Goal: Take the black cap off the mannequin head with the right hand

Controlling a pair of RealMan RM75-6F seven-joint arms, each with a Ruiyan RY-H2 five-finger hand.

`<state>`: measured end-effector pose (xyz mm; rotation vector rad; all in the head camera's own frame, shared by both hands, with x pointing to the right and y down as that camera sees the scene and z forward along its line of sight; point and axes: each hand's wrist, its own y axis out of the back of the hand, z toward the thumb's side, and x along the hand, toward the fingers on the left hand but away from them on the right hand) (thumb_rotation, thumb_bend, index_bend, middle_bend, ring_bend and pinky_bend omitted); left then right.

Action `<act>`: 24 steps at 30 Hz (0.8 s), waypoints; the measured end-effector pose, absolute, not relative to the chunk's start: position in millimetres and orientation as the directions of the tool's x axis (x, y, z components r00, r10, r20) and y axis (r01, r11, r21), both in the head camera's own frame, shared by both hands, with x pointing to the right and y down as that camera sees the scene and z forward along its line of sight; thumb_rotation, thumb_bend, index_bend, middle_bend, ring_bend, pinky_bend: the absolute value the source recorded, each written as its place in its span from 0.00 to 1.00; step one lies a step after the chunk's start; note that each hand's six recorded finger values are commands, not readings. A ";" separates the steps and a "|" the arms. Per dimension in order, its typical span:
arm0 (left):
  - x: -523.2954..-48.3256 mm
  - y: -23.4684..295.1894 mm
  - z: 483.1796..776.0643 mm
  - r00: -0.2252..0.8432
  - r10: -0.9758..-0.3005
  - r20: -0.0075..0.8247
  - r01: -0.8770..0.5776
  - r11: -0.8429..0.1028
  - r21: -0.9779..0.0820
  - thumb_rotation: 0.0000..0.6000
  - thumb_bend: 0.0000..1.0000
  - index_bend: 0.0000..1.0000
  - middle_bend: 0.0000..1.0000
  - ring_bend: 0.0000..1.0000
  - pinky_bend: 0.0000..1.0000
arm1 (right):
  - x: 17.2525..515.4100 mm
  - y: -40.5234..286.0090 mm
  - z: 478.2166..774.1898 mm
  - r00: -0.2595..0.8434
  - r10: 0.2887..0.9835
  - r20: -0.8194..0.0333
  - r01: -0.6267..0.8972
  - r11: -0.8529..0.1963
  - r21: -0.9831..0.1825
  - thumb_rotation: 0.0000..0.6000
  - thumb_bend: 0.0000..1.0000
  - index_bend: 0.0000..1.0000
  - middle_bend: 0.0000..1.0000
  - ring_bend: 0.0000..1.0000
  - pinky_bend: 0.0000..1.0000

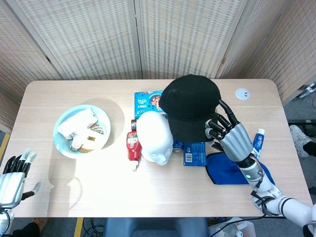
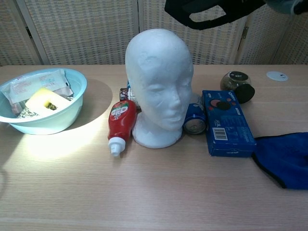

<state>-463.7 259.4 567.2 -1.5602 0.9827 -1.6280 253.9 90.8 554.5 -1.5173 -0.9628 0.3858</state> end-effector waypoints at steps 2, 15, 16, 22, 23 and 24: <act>-463.3 260.2 567.5 -0.062 -0.867 0.495 -0.035 -0.493 -0.869 1.00 0.25 0.04 0.01 0.08 0.03 | 259.6 91.0 559.4 0.602 0.752 0.268 0.326 0.075 -0.942 1.00 0.50 1.00 0.58 0.32 0.07; -469.6 265.6 561.0 -0.086 -0.869 0.487 -0.032 -0.486 -0.873 1.00 0.25 0.04 0.01 0.08 0.03 | 280.8 88.9 610.6 0.635 0.760 0.140 0.230 -0.013 -0.973 1.00 0.50 1.00 0.58 0.32 0.07; -470.2 266.1 560.9 -0.089 -0.869 0.487 -0.032 -0.487 -0.873 1.00 0.25 0.04 0.01 0.08 0.03 | 281.4 88.8 614.7 0.635 0.761 0.131 0.227 -0.021 -0.974 1.00 0.50 1.00 0.58 0.32 0.07; -472.1 267.4 562.0 -0.095 -0.866 0.491 -0.033 -0.490 -0.871 1.00 0.25 0.04 0.01 0.08 0.03 | 283.3 89.7 641.9 0.634 0.771 0.066 0.192 -0.075 -0.979 1.00 0.50 1.00 0.58 0.32 0.07; -471.9 267.4 562.2 -0.094 -0.866 0.491 -0.033 -0.490 -0.871 1.00 0.25 0.04 0.01 0.08 0.03 | 282.9 90.3 646.1 0.633 0.772 0.056 0.187 -0.082 -0.979 1.00 0.50 1.00 0.58 0.32 0.07; -471.7 267.2 562.4 -0.093 -0.866 0.491 -0.033 -0.490 -0.871 1.00 0.25 0.04 0.01 0.08 0.03 | 281.7 91.6 651.6 0.632 0.774 0.043 0.182 -0.094 -0.979 1.00 0.50 1.00 0.58 0.32 0.07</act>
